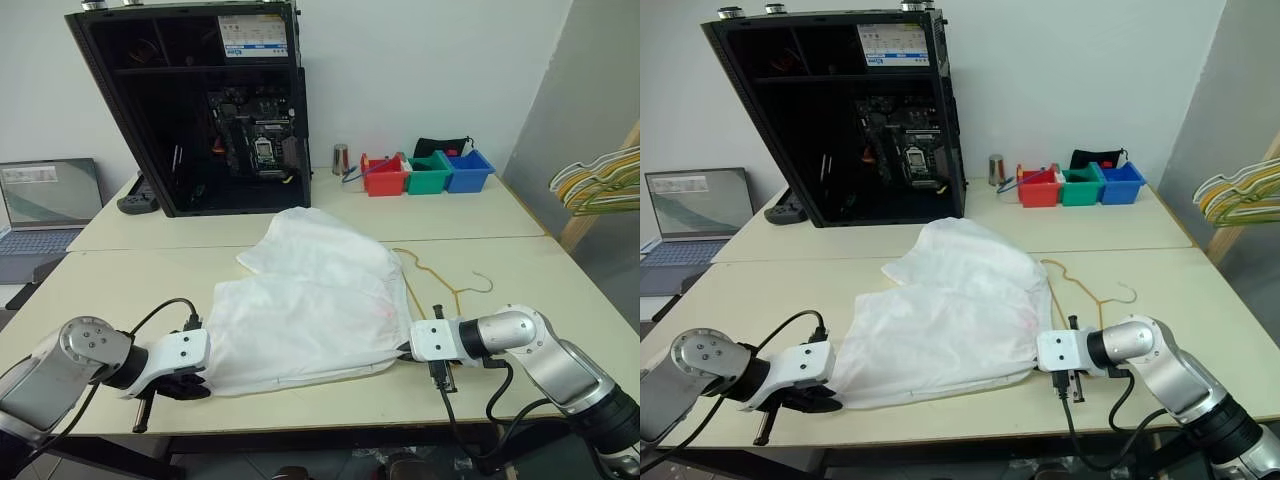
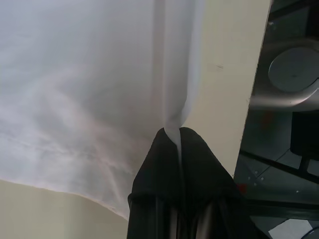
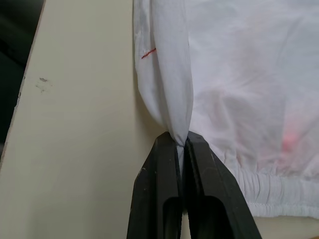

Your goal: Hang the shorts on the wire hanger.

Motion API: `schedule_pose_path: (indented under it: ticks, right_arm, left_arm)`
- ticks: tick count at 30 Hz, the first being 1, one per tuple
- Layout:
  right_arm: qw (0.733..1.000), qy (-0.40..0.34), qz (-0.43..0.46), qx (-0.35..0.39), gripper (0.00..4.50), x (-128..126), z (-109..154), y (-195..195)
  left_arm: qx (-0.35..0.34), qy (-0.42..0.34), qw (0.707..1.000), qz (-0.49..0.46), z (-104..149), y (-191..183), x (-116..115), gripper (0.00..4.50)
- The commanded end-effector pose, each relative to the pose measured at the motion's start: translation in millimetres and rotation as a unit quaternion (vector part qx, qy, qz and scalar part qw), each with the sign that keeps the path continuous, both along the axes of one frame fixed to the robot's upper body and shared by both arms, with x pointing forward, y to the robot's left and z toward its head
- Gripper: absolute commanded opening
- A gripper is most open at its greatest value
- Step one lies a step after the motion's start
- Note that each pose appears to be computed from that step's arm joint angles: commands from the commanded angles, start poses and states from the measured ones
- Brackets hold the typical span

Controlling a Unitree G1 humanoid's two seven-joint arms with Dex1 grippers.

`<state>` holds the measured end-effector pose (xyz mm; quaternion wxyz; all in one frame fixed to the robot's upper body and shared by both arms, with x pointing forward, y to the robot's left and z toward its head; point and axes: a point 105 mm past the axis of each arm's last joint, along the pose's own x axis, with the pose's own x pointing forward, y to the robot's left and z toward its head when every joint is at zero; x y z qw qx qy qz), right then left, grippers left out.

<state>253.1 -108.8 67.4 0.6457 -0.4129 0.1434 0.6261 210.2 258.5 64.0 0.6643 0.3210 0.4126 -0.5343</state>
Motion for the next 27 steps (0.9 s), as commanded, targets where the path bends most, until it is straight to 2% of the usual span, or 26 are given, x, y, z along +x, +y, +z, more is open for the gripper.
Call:
schedule_pose_path:
  ticks: [1,10,13,21,23,24,26,27]
  right_arm:
    - [1.000,0.005,0.020,-0.011,0.00,-5,2,-2]
    - [0.999,0.032,0.032,-0.024,0.00,-14,-3,-6]
    - [0.999,0.039,0.024,-0.020,0.74,-14,-2,-7]
    - [0.999,0.037,0.020,-0.028,2.58,-17,21,-19]
    - [0.998,0.050,0.017,-0.032,3.09,-22,35,-25]
    - [0.998,0.063,0.004,-0.026,3.13,-23,47,-29]
    - [0.996,0.080,-0.043,-0.006,3.13,-18,67,-38]
    - [0.993,0.083,-0.087,0.015,3.13,-8,74,-43]
  left_arm:
    - [0.008,0.000,1.000,-0.007,8,7,-2,0.03]
    - [0.005,-0.028,1.000,-0.004,5,4,12,0.03]
    - [0.000,-0.019,1.000,-0.012,6,3,11,0.65]
    - [-0.018,0.005,0.999,-0.034,28,5,11,2.26]
    - [-0.023,-0.002,0.999,-0.030,44,4,20,2.72]
    - [-0.042,-0.005,0.998,-0.036,59,-2,25,2.90]
    - [-0.097,-0.011,0.994,-0.047,86,-23,32,2.90]
    - [-0.147,-0.015,0.988,-0.055,102,-40,35,2.90]
